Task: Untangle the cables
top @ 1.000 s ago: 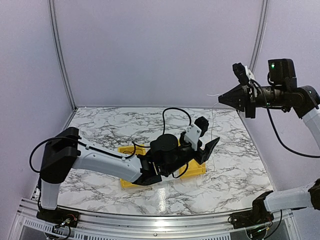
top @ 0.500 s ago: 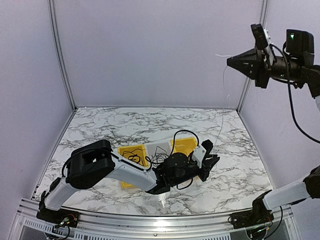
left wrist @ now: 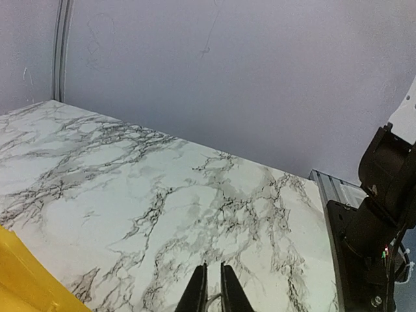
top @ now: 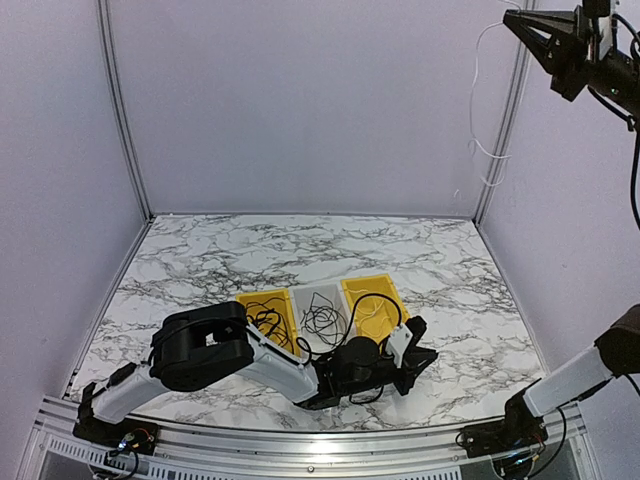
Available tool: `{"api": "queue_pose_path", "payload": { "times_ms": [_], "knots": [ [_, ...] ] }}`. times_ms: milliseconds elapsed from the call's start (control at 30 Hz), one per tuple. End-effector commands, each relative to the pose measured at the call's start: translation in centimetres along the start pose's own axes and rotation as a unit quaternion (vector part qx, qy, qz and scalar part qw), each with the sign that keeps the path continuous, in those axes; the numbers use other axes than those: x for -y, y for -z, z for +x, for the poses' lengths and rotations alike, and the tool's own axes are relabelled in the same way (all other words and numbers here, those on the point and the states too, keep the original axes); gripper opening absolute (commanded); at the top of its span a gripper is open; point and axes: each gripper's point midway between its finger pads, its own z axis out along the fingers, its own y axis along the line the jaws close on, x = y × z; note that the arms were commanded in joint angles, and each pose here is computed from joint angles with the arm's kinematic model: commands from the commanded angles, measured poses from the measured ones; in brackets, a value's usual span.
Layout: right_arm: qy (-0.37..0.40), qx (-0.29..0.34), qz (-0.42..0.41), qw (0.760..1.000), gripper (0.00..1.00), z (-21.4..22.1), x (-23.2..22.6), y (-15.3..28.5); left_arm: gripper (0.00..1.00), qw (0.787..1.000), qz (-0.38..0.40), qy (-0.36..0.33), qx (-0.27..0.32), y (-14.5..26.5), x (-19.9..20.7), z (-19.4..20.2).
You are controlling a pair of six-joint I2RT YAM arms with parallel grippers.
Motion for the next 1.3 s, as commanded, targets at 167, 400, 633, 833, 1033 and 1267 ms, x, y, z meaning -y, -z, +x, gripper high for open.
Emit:
{"api": "queue_pose_path", "payload": {
  "times_ms": [167,400,633,833,1033,1267],
  "knots": [
    [0.030,0.004,0.110,0.993,0.00,-1.8,4.3,1.1,0.07,0.999,0.036,0.020,-0.011,-0.5,2.2,2.3],
    [0.009,-0.058,0.100,0.993,0.00,2.9,3.6,0.2,0.30,0.999,0.041,0.012,-0.001,0.6,3.4,-0.4],
    [-0.011,-0.106,0.077,0.991,0.00,7.3,2.2,-0.6,0.45,0.999,0.032,-0.006,0.016,3.1,4.6,-4.4],
    [-0.039,-0.133,0.033,0.990,0.00,10.8,0.0,-1.3,0.50,1.000,0.023,-0.012,0.002,6.1,4.6,-5.1],
    [-0.083,-0.153,-0.016,0.984,0.00,15.3,-3.1,-2.0,0.51,0.999,0.010,-0.011,-0.031,9.2,3.7,-3.7],
    [-0.137,-0.148,-0.054,0.978,0.00,19.4,-5.8,-3.2,0.50,0.998,-0.026,0.005,-0.055,12.7,2.7,-2.2]
  ]
}}
